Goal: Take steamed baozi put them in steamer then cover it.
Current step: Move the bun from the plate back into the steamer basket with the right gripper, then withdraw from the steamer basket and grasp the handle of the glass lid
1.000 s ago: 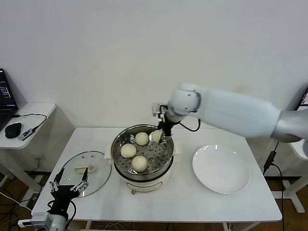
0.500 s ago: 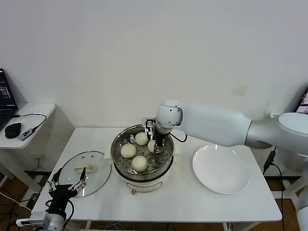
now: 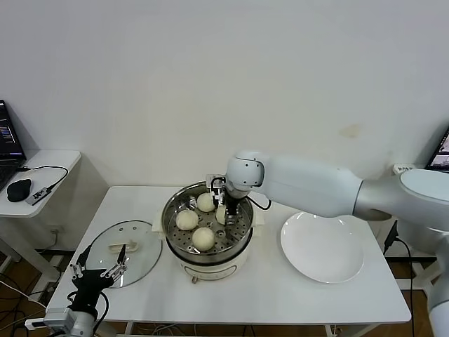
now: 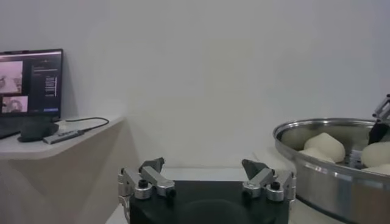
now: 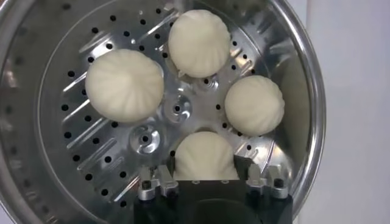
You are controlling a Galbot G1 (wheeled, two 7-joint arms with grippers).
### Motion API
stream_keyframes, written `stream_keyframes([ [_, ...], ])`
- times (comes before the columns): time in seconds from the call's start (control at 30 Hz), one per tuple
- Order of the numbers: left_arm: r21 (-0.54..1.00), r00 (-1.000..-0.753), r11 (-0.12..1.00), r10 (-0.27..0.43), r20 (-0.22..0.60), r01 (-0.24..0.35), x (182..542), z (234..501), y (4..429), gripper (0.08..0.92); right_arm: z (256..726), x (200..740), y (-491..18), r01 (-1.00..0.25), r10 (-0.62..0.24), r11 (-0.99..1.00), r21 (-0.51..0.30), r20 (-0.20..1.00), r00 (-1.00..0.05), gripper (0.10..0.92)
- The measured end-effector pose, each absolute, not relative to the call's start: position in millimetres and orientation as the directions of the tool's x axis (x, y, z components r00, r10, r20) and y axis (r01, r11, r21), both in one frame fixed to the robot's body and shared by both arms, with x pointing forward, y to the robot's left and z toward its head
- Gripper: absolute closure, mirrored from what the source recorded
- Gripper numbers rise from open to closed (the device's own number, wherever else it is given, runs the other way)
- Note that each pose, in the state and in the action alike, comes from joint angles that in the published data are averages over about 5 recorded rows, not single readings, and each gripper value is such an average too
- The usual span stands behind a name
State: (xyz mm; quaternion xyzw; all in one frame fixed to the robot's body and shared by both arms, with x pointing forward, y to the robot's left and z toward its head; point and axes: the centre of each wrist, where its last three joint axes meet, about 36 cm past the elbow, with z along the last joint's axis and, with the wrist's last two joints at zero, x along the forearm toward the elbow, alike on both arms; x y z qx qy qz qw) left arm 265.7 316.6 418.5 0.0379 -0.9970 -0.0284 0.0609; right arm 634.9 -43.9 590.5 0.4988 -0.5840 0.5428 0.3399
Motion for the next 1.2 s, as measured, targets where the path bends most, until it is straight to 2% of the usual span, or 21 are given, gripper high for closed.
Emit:
stream_keyframes([
  [0.07, 0.061, -0.99, 0.996, -0.078, 0.119, -0.071, 265.8, 418.8, 316.5, 0.177, 596.2, 633.6, -46.1, -0.95, -0.222, -0.084, -0.301, 0.935, -0.277, 0.214],
  [0.27, 0.061, -0.99, 0.996, -0.078, 0.119, -0.071, 266.5, 418.4, 317.0, 0.177, 615.1, 625.8, -59.7, -0.942, -0.269, -0.06, -0.329, 0.915, -0.302, 0.2],
  [0.53, 0.06, -0.989, 0.995, -0.08, 0.122, -0.073, 266.9, 415.6, 317.5, 0.177, 612.8, 598.5, -92.1, -0.897, -0.431, 0.056, -0.438, 0.8, -0.417, 0.2],
  [0.7, 0.06, -0.989, 0.995, -0.086, 0.118, -0.08, 268.1, 412.9, 316.8, 0.177, 589.5, 581.4, -117.1, -0.839, -0.545, 0.187, -0.51, 0.657, -0.521, 0.2],
  [0.87, 0.059, -0.989, 0.994, -0.095, 0.117, -0.088, 269.1, 405.6, 316.3, 0.177, 554.9, 565.1, -140.4, -0.771, -0.639, 0.348, -0.534, 0.467, -0.611, 0.2],
  [1.03, 0.066, -0.988, 0.993, -0.101, 0.116, -0.094, 269.6, 398.3, 315.4, 0.177, 518.1, 544.2, -164.1, -0.7, -0.679, 0.514, -0.495, 0.264, -0.685, 0.2],
  [1.2, 0.087, -0.988, 0.991, -0.108, 0.111, -0.099, 270.2, 391.7, 314.2, 0.177, 480.9, 516.7, -190.6, -0.622, -0.653, 0.668, -0.409, 0.08, -0.753, 0.2],
])
